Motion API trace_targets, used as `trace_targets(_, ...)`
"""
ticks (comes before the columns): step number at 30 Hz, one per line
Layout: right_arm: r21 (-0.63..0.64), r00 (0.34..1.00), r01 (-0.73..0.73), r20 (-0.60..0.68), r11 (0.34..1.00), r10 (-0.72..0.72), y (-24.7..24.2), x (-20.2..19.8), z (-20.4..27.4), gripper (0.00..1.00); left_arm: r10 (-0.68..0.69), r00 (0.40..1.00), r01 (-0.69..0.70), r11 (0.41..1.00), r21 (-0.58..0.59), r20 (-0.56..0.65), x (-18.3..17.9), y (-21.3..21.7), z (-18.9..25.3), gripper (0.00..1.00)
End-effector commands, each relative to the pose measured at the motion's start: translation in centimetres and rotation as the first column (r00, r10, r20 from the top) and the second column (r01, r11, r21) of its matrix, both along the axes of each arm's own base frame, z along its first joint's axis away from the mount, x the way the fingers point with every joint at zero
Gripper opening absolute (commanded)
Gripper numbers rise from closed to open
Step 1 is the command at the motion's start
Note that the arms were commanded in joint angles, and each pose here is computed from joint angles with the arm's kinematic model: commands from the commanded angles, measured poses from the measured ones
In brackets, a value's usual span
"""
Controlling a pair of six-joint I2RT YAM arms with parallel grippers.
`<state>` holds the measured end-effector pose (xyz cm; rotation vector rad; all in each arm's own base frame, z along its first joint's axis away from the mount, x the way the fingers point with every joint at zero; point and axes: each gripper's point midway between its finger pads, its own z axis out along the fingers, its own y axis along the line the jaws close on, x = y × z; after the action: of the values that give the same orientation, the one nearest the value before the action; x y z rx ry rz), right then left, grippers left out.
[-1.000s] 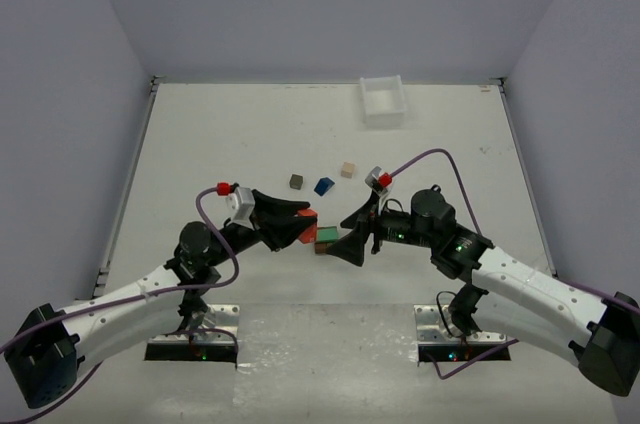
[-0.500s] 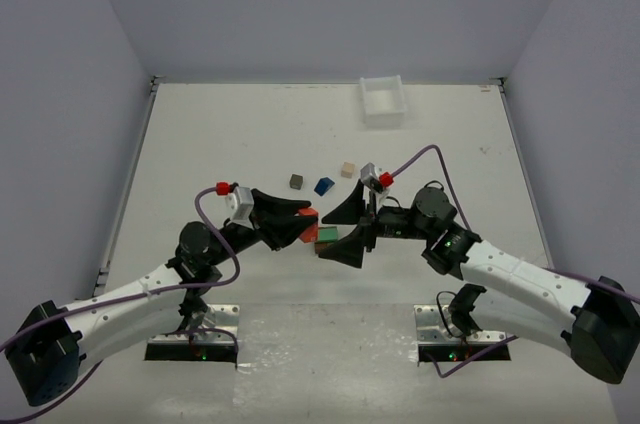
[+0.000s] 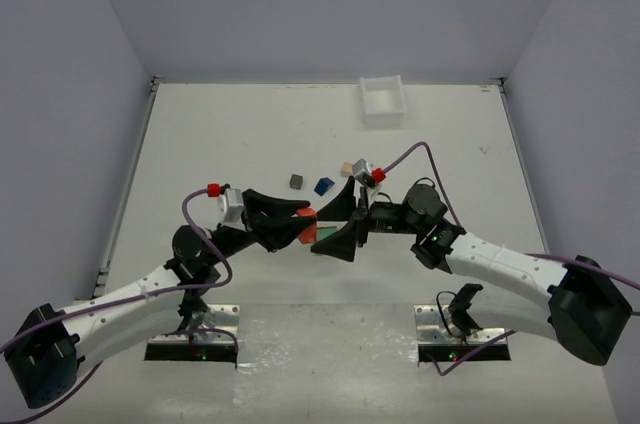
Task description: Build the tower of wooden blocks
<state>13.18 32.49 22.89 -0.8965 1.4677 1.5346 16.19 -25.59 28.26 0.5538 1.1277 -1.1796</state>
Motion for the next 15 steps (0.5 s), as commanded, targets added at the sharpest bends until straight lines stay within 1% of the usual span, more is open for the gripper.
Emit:
trace_targets(1, 0.139, 0.997, -0.018, 0.081, 0.99, 0.007, 0.5, 0.2, 4.5, 0.85, -0.025, 0.998, 0.028, 0.998, -0.054, 0.054, -0.8, 0.3, 1.6, 0.0)
trace_targets(7, 0.171, 0.996, -0.009, 0.089, 0.985, -0.006, 0.5, 0.5, 5.3, 0.8, -0.019, 0.998, 0.023, 0.998, -0.059, 0.055, -0.8, 0.4, 1.6, 0.0)
trace_targets(11, 0.196, 0.995, -0.023, 0.098, 0.98, 0.004, 0.7, 0.4, 6.2, 0.72, -0.017, 0.998, 0.021, 0.998, -0.064, 0.057, -0.9, 0.5, 1.6, 0.0)
trace_targets(15, 0.2, 0.996, -0.033, 0.087, 0.979, 0.016, 0.9, 0.4, 6.2, 0.54, -0.009, 0.999, 0.013, 0.997, -0.077, 0.053, -0.8, 0.7, 1.7, 0.0)
